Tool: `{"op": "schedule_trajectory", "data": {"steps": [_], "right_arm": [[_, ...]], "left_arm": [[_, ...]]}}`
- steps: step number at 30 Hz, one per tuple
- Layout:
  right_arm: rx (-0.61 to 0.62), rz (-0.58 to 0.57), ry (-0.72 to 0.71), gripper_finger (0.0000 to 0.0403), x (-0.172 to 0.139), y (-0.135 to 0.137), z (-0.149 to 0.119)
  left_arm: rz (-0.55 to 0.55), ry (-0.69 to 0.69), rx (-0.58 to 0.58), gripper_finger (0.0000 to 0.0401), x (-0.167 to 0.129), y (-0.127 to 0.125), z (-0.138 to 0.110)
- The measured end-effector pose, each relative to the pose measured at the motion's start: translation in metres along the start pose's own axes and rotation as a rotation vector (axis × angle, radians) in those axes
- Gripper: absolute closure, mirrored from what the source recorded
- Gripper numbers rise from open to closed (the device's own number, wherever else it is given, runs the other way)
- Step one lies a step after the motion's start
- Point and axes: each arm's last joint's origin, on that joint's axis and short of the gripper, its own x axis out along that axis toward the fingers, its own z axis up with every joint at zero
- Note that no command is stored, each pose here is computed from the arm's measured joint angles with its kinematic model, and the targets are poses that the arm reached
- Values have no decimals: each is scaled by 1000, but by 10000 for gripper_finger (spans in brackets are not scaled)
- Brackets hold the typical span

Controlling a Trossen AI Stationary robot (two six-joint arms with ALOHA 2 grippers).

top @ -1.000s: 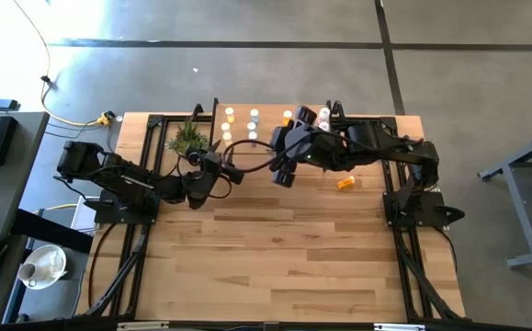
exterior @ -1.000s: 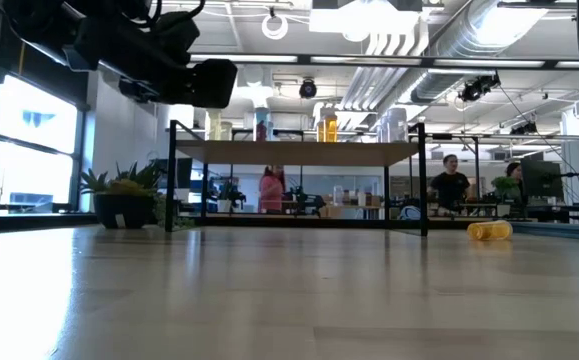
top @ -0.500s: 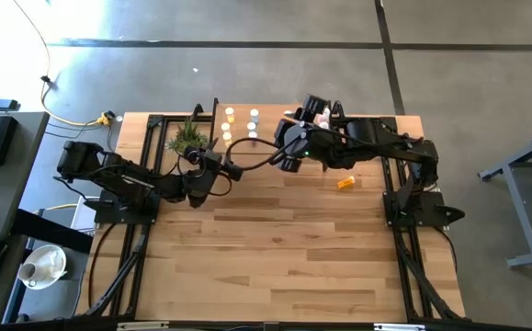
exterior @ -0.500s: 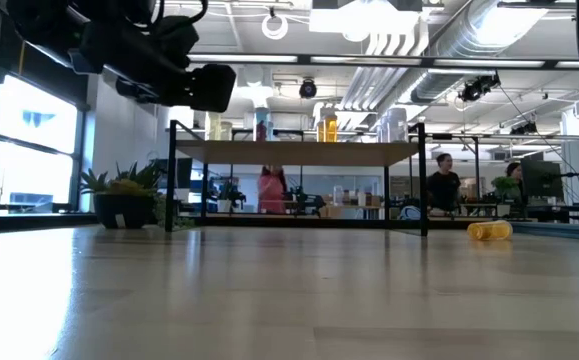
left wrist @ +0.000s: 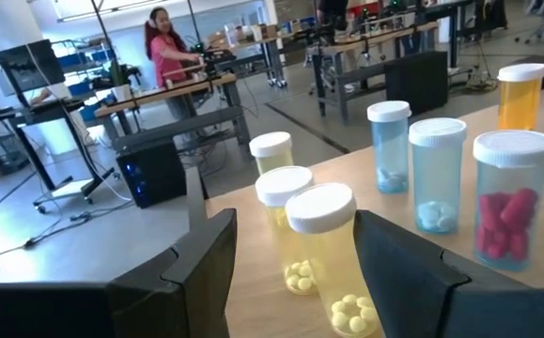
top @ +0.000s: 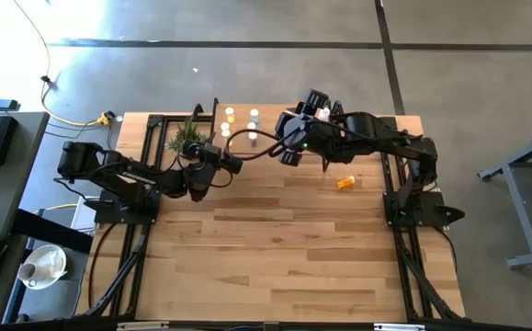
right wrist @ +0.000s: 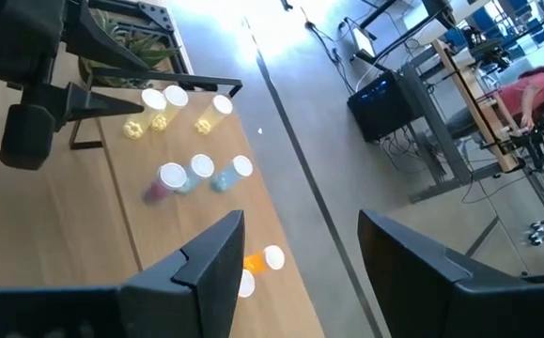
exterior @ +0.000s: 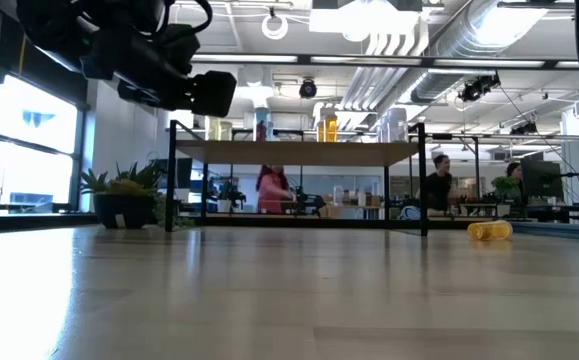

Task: Pick and place medicine bottles onto shelf by color
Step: Put the yellow pill bottle on the shelf aligned with the other yellow pill bottles, then put the orange pill bottle on the shelf aligned with the other orange pill bottle

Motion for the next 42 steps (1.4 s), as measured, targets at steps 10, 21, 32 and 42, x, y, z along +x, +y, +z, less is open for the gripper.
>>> {"op": "schedule_trajectory", "data": {"steps": [10,21,32,42], "right_arm": [[-18,3,0,202,0,0,0],[-18,3,-1,202,0,0,0],[-23,2,-1,202,0,0,0],[-19,2,14,202,-7,-7,-5]], "left_arm": [[-15,-3,-1,197,-4,-2,0],[22,17,7,197,-6,-1,-6],[7,11,19,197,-14,-4,-6],[-87,-38,82,197,-41,3,15]]}}
